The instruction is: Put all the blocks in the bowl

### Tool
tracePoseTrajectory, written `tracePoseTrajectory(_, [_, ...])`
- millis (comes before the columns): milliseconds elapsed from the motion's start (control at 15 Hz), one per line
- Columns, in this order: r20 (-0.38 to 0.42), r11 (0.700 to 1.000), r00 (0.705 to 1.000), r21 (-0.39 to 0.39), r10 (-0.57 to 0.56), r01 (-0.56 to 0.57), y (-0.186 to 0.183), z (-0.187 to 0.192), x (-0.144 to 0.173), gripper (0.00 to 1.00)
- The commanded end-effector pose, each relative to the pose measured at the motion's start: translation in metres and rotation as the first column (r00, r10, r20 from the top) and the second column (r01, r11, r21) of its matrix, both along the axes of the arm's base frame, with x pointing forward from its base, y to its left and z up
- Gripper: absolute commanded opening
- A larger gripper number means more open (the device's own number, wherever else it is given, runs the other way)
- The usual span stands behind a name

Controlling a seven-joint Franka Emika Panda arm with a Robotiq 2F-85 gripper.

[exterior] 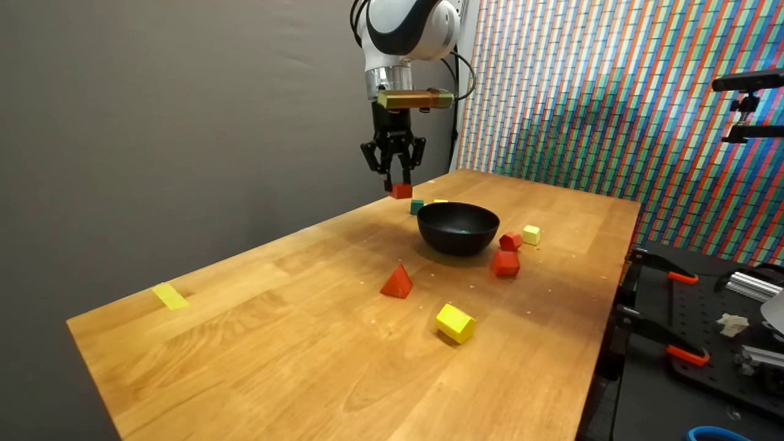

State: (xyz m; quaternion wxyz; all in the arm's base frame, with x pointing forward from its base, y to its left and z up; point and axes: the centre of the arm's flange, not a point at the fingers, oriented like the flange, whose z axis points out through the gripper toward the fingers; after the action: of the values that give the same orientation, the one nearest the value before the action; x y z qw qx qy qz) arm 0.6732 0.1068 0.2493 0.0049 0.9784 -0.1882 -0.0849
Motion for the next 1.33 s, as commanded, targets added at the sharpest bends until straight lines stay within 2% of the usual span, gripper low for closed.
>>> tracePoseTrajectory(0, [0.007,0.997,0.997,-0.02,-0.075,0.075,-0.021,0.017,-0.08,0.21])
tracePoseTrajectory(400, [-0.072,0.992,0.99,-0.058,-0.12,0.116,-0.063,0.005,-0.153,0.22])
tracePoseTrajectory(467, [-0.067,0.991,0.99,-0.062,-0.122,0.118,-0.071,0.002,-0.166,0.68])
tracePoseTrajectory(600, [-0.021,0.992,0.993,-0.053,-0.117,0.116,-0.081,0.001,-0.189,0.76])
tracePoseTrajectory(733, [0.062,0.994,0.993,-0.02,-0.105,0.106,-0.076,0.012,-0.203,0.91])
tracePoseTrajectory(800, [-0.023,0.991,0.991,-0.045,-0.13,0.129,-0.074,-0.011,-0.157,0.74])
tracePoseTrajectory(933, [0.014,0.992,0.992,-0.034,-0.124,0.124,-0.073,-0.004,-0.175,0.89])
tracePoseTrajectory(1133, [0.03,0.992,0.992,-0.029,-0.122,0.122,-0.073,0.003,-0.184,0.91])
tracePoseTrajectory(1200, [0.031,0.992,0.992,-0.029,-0.121,0.122,-0.073,0.003,-0.184,0.98])
tracePoseTrajectory(1267, [0.075,0.991,0.989,-0.037,-0.124,0.127,-0.069,0.0,-0.178,0.99])
